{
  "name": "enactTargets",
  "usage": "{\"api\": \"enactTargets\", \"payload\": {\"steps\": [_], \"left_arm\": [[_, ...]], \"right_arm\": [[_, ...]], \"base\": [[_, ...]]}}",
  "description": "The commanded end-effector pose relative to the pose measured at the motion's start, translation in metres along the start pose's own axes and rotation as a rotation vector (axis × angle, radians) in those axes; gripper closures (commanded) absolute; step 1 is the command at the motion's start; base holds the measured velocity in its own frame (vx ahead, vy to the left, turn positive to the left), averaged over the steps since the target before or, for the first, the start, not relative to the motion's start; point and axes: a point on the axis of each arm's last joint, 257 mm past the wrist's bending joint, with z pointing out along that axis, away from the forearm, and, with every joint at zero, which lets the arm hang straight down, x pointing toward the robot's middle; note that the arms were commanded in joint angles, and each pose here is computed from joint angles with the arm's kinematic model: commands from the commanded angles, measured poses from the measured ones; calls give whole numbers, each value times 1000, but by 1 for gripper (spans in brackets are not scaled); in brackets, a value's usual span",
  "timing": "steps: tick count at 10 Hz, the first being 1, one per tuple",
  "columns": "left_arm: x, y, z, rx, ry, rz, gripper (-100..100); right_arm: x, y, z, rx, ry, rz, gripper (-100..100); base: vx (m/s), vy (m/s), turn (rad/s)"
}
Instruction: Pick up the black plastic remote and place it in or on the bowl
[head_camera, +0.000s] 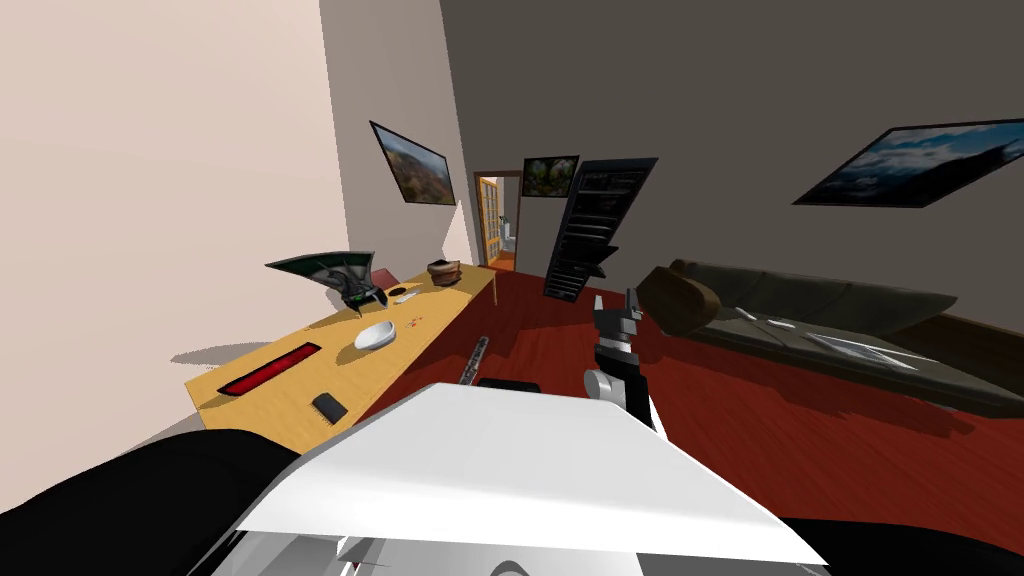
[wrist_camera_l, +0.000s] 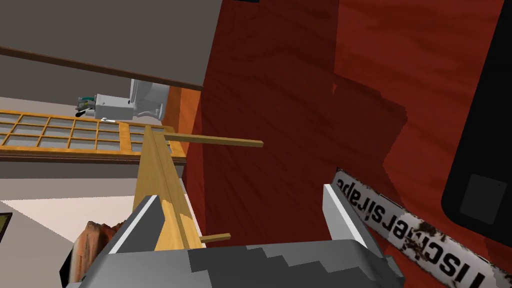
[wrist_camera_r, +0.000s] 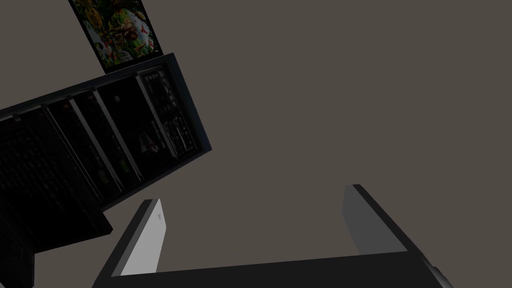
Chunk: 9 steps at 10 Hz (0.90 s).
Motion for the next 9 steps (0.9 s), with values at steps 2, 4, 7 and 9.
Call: {"api": "enactTargets", "payload": {"steps": [2,4,7,9], "left_arm": [[-6,51,-22,-120,-14,-18,-100],[-10,88,-45,-214,-25,-30,-100],[-20,153,-99,-388,-49,-47,-100],[-21,155,-100,-394,-51,-47,-100]], "right_arm": [[0,0,0,0,0,0,0],[0,0,0,0,0,0,0],[0,0,0,0,0,0,0],[0,0,0,0,0,0,0]], "base": [[108,-14,-91],[94,-5,-104],[99,29,-97],[66,21,-32]]}}
